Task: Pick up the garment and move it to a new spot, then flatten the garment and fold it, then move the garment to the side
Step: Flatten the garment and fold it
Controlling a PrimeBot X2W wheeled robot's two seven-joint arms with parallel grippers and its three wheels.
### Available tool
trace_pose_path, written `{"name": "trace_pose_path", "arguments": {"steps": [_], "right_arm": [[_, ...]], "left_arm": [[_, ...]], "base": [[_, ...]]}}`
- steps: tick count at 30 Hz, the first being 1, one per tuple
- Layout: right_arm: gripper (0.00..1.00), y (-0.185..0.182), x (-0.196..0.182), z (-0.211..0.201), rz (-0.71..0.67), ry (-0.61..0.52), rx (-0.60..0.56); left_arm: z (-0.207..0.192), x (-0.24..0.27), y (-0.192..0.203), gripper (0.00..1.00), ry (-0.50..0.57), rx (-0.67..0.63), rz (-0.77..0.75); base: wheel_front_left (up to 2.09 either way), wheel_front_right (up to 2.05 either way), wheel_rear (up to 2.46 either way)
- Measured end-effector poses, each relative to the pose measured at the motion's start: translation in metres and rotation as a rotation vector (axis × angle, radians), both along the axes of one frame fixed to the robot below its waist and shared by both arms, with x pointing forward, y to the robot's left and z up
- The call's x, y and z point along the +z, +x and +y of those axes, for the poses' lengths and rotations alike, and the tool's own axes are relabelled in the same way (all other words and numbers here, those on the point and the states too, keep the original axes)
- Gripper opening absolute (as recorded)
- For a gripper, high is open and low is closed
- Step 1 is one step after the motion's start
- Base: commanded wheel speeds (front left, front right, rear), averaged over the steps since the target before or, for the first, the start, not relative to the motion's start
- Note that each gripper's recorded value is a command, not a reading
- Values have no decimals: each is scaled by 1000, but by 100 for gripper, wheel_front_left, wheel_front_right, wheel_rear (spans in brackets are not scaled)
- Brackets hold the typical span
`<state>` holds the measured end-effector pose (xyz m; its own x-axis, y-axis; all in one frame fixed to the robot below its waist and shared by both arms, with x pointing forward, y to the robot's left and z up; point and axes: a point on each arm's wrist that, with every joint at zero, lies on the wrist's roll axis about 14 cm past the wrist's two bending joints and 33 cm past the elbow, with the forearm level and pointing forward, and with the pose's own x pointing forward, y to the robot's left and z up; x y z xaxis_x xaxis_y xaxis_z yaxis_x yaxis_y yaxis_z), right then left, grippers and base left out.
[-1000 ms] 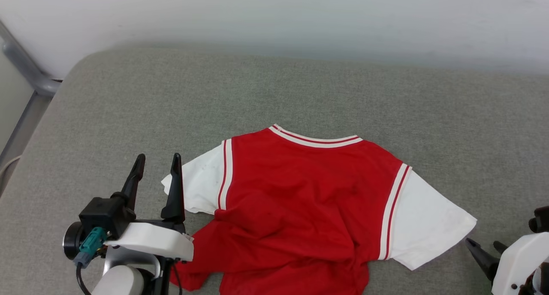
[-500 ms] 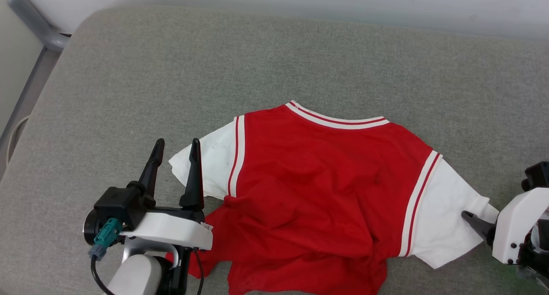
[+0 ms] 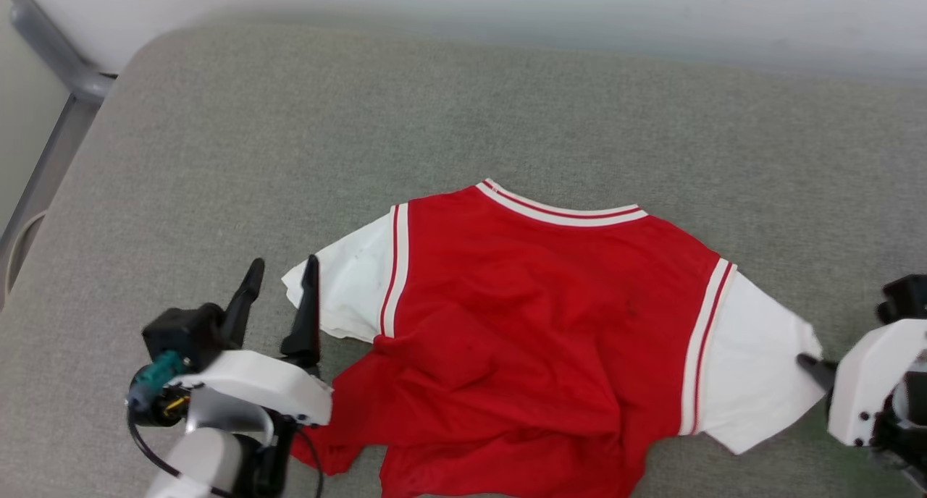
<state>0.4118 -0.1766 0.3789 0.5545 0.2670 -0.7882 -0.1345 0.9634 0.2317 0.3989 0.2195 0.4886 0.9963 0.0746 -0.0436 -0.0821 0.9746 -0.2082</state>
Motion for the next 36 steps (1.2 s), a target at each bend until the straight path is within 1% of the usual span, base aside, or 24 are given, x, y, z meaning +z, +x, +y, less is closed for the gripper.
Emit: {"name": "trace_pose_path", "arguments": {"steps": [3, 5, 8, 12, 17, 24, 29, 32, 33, 34, 35, 36], "right_arm": [[0, 7, 21, -13, -85, -18, -36], [0, 6, 31, -23, -120, -29, -61], [0, -1, 37, -34, -144, -37, -100], [0, -7, 44, -43, -164, -30, -143], [0, -14, 37, -48, -147, -28, -174], [0, -18, 22, -53, -111, -20, -206], [0, -23, 14, -59, -88, -23, -229], [0, -23, 12, -61, -89, -21, -240], [0, -23, 11, -62, -84, -22, -243], [0, -24, 10, -63, -81, -23, -244], [0, -24, 10, -63, -80, -19, -245], [0, -23, 10, -62, -81, -15, -247]], "left_arm": [[6, -10, 2, 100, -41, -25, 92], [8, -14, 6, 100, -68, -49, 153], [13, -20, 13, 100, -84, -92, 257], [6, -35, 22, 100, -98, -188, 427], [-3, -61, 29, 100, -96, -280, 660], [-16, -84, 53, 100, -95, -344, 815], [-26, -106, 56, 100, -98, -373, 927], [-33, -115, 54, 99, -76, -407, 975], [-35, -117, 53, 50, -77, -415, 987], [-38, -118, 53, 26, -86, -421, 992], [-39, -119, 52, 0, -79, -428, 995], [-41, -119, 52, 0, -82, -429, 998]], "base": [[0, 0, 0], [0, 0, 0], [0, 0, 0], [0, 0, 0], [0, 0, 0], [0, 0, 0], [0, 0, 0], [0, 0, 0], [0, 0, 0], [0, 0, 0], [0, 0, 0], [0, 0, 0]]}}
